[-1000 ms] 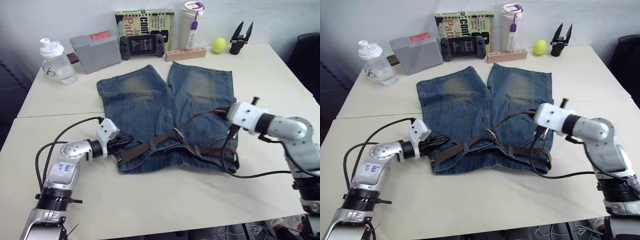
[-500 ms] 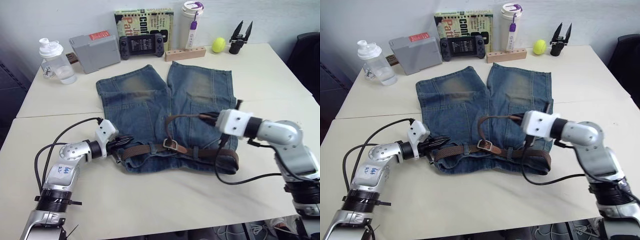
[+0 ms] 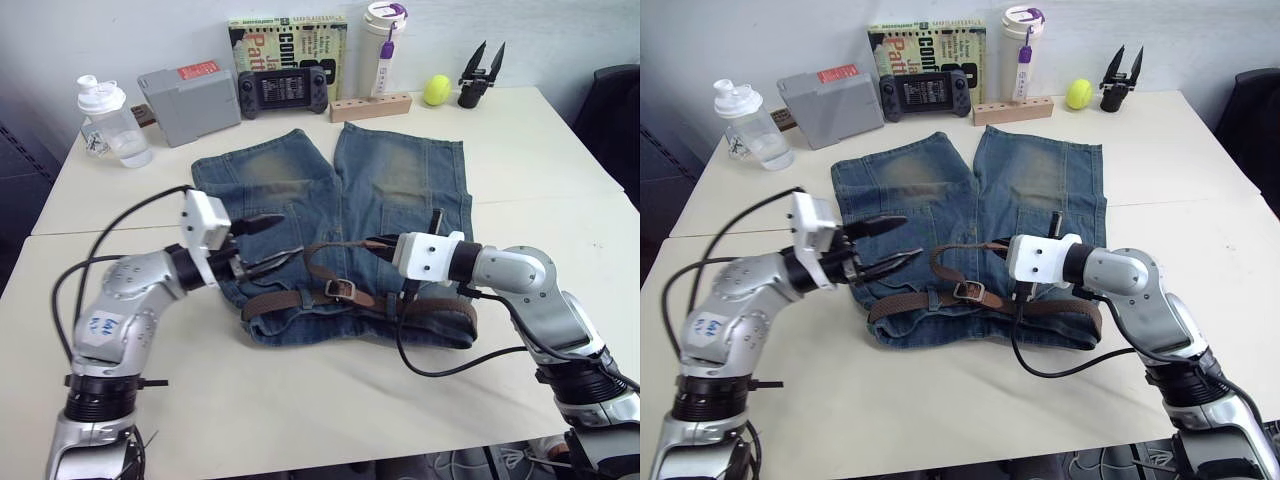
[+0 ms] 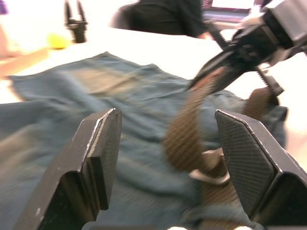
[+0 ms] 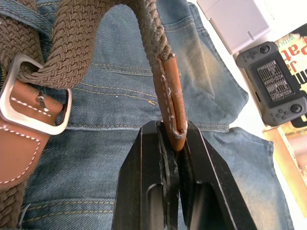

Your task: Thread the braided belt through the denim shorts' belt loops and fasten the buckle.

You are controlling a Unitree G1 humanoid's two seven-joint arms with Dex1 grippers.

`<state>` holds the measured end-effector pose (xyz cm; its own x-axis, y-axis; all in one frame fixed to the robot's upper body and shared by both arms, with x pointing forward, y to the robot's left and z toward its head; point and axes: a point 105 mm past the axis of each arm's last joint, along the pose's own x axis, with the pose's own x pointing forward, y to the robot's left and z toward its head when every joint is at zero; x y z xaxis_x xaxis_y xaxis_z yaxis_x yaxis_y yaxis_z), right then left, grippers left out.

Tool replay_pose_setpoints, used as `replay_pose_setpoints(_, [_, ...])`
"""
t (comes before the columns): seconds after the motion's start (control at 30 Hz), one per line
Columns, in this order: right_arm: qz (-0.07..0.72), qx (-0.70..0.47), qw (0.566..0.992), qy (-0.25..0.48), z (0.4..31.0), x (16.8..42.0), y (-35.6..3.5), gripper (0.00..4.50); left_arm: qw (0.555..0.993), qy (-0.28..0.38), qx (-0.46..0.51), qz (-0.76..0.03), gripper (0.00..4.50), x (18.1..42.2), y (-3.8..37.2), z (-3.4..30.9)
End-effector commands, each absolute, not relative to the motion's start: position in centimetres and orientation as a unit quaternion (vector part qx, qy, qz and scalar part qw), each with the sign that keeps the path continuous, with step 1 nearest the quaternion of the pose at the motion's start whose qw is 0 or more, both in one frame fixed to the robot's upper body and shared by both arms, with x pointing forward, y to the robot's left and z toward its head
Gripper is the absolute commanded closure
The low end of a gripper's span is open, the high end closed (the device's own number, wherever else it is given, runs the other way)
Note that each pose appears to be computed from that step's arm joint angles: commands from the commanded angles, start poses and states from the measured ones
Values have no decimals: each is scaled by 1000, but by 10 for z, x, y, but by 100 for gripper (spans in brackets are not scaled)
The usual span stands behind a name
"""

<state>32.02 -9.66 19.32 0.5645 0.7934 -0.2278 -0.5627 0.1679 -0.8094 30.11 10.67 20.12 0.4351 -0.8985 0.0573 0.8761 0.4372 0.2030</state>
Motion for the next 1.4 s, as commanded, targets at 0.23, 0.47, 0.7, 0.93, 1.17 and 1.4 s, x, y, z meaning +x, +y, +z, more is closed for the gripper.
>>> replay_pose_setpoints(0.23, [459, -470, 737, -162, 206, 311, -83, 450, 829, -98, 126, -536, 101, 313, 87, 203])
replay_pose_setpoints(0.47, [459, -466, 739, -162, 208, 310, -82, 450, 825, -94, 147, -538, 354, 316, 87, 196])
replay_pose_setpoints(0.7, [458, -442, 758, -140, 207, 313, -84, 450, 825, -99, 142, -538, 447, 315, 85, 197])
replay_pose_setpoints(0.93, [403, -364, 835, -90, 212, 329, -105, 254, 831, -107, 127, -530, 450, 314, 83, 197])
replay_pose_setpoints(1.17, [424, -228, 876, 9, 186, 321, -107, 20, 840, -149, 74, -516, 450, 308, 84, 208])
replay_pose_setpoints(1.4, [465, -154, 871, 42, 172, 305, -78, 201, 837, -144, 57, -524, 450, 296, 81, 200])
